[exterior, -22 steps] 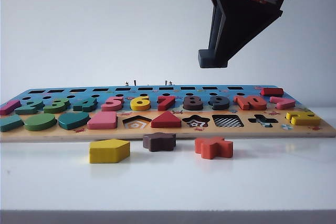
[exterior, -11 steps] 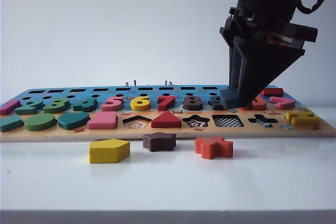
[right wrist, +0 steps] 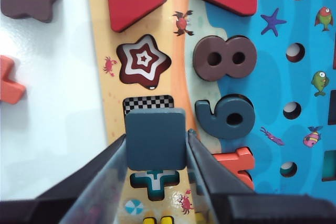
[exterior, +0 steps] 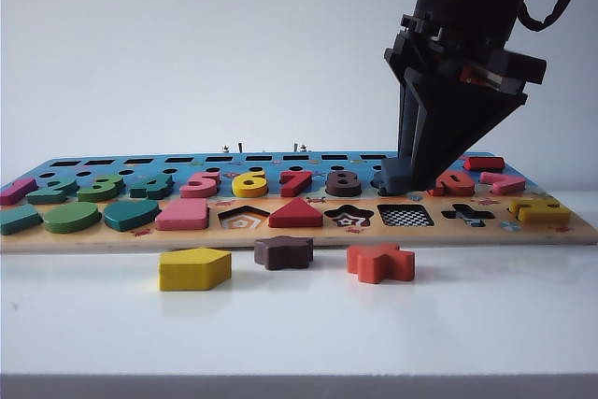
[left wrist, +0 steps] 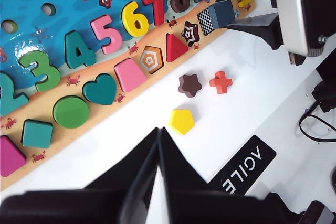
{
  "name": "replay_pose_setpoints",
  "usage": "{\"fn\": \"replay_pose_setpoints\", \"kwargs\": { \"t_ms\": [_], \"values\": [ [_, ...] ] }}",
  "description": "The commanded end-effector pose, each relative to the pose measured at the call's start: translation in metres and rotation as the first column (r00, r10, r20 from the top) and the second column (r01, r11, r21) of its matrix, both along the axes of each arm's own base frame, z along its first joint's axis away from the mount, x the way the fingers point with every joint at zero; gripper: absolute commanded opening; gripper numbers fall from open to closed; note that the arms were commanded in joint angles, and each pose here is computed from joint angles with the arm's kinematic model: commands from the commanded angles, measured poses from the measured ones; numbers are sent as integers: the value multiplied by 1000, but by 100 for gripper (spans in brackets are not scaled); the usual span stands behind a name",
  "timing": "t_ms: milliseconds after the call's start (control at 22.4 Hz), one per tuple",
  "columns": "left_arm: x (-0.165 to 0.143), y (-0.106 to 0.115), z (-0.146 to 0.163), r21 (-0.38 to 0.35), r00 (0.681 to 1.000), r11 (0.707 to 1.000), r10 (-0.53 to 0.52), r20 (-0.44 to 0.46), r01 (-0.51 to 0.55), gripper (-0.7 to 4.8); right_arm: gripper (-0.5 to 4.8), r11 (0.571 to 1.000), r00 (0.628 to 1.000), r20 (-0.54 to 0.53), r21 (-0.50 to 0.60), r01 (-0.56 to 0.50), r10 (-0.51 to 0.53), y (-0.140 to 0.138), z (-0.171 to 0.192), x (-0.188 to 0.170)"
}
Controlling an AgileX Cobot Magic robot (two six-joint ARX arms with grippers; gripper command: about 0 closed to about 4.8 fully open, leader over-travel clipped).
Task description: Insert the cube into the slot.
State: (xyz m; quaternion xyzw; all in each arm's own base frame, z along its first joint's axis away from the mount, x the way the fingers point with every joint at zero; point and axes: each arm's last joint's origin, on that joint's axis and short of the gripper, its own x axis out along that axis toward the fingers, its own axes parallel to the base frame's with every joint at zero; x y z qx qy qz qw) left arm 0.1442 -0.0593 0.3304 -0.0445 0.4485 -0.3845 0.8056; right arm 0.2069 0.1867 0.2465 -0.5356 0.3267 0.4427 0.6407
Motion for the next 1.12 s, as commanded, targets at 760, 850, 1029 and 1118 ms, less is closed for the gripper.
{"fn": "replay_pose_setpoints", "kwargs": {
  "t_ms": [760, 850, 1029, 1118],
  "values": [
    [0, 0, 2, -11, 1000, 1000, -8, 20, 9, 17, 143, 1000, 1000, -13, -10, 0, 0, 5, -10, 7],
    [0, 0, 2, -11, 1000, 1000, -8, 20, 9, 17, 143, 1000, 1000, -13, -10, 0, 0, 5, -10, 7],
    [0, 0, 2, -11, 1000, 1000, -8, 20, 9, 17, 143, 1000, 1000, -13, -10, 0, -1, 4, -10, 7],
    [0, 0, 2, -11, 1000, 1000, -8, 20, 8, 17, 143, 1000, 1000, -13, -10, 0, -1, 4, -10, 7]
  ]
}}
